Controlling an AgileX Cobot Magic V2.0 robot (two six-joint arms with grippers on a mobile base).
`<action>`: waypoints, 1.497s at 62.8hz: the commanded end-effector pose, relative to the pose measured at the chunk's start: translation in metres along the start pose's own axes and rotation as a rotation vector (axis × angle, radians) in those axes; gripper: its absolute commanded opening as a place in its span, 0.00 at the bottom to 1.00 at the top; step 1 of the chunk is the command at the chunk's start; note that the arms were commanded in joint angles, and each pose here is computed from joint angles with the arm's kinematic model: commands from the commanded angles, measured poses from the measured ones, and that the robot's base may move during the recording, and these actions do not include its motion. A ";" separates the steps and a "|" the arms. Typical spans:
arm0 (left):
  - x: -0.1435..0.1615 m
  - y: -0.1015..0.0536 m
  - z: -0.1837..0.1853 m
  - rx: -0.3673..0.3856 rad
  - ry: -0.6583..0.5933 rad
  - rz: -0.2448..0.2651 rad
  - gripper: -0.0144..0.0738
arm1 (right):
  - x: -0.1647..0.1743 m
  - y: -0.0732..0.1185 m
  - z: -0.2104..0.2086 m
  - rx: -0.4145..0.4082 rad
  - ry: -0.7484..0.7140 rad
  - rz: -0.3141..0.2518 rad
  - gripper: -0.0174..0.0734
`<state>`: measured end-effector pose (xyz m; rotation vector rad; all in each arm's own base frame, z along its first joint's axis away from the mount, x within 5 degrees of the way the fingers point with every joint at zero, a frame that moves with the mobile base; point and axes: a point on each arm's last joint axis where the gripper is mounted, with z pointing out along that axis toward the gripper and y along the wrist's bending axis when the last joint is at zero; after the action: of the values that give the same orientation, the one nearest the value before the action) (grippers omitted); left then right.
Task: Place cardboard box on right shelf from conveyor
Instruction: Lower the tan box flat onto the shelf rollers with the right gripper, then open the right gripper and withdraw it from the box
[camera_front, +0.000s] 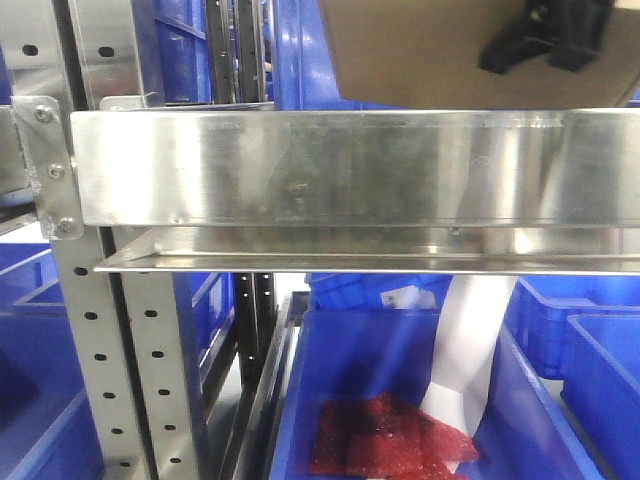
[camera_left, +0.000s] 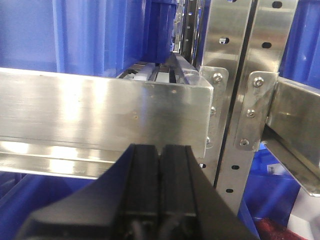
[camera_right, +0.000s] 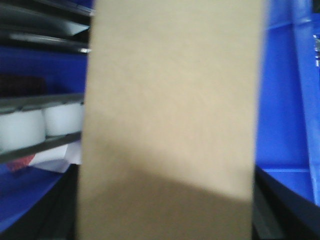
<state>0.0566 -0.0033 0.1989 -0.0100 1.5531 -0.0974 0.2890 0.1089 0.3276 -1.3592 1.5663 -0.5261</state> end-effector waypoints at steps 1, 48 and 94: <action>-0.010 0.000 -0.001 -0.001 -0.105 -0.011 0.03 | -0.013 -0.022 -0.015 0.119 -0.091 0.009 0.86; -0.010 0.000 -0.001 -0.001 -0.105 -0.011 0.03 | -0.025 -0.024 -0.076 0.055 -0.148 0.275 0.86; -0.010 0.000 -0.001 -0.001 -0.105 -0.011 0.03 | -0.010 -0.016 -0.149 0.096 -0.391 1.225 0.23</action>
<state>0.0566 -0.0033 0.1989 -0.0100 1.5531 -0.0974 0.1724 0.0750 0.3909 -0.2330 1.8276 0.3481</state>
